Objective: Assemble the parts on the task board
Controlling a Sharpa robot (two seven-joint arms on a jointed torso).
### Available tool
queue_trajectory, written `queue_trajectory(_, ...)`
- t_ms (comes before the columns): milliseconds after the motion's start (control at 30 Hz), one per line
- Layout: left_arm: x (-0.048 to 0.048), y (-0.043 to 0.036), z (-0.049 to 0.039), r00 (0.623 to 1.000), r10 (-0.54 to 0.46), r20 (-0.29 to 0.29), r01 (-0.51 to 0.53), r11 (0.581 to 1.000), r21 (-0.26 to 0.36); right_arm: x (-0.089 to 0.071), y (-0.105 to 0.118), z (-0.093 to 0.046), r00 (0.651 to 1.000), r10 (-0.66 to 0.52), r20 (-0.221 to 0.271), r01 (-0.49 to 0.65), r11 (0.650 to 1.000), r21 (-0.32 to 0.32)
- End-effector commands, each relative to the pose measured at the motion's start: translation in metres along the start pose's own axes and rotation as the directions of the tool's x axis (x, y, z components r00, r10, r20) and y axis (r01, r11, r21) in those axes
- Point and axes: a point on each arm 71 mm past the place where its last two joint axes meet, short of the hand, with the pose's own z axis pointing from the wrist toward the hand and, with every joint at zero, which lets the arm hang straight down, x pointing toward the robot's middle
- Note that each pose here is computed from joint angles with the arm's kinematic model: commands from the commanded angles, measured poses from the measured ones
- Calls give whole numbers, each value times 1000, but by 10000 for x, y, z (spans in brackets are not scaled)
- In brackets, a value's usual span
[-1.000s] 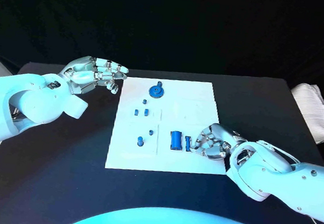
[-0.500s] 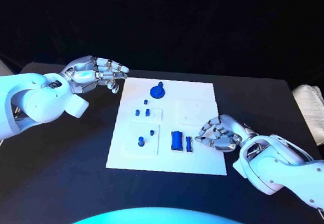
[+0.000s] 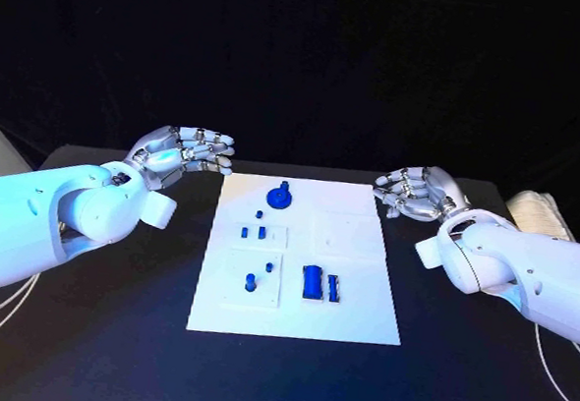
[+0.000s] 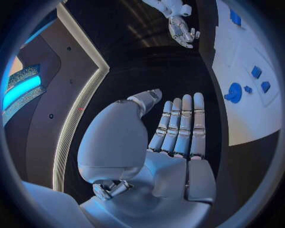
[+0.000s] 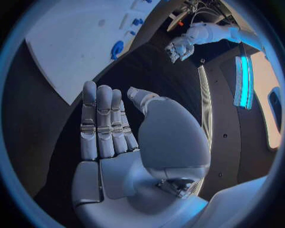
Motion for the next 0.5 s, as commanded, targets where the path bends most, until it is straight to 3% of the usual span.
queue_trajectory(33, -108, -18, 52, 993, -68, 98, 59, 994, 92, -45, -15, 126, 976, 219, 5, -219, 975, -30)
queue_trajectory(267, -211, 60, 157, 987, -30, 157, 14, 994, 107, -70, -38, 361, 954, 299, 41, -297, 954, -44)
queue_trajectory(300, -171, 80, 148, 994, -22, 109, 16, 998, 53, -76, -58, 332, 983, 175, 62, -175, 984, -7)
queue_trajectory(500, -113, 103, 141, 992, -17, 128, 10, 999, 51, 34, 0, 290, 973, 220, 70, -220, 975, -16)
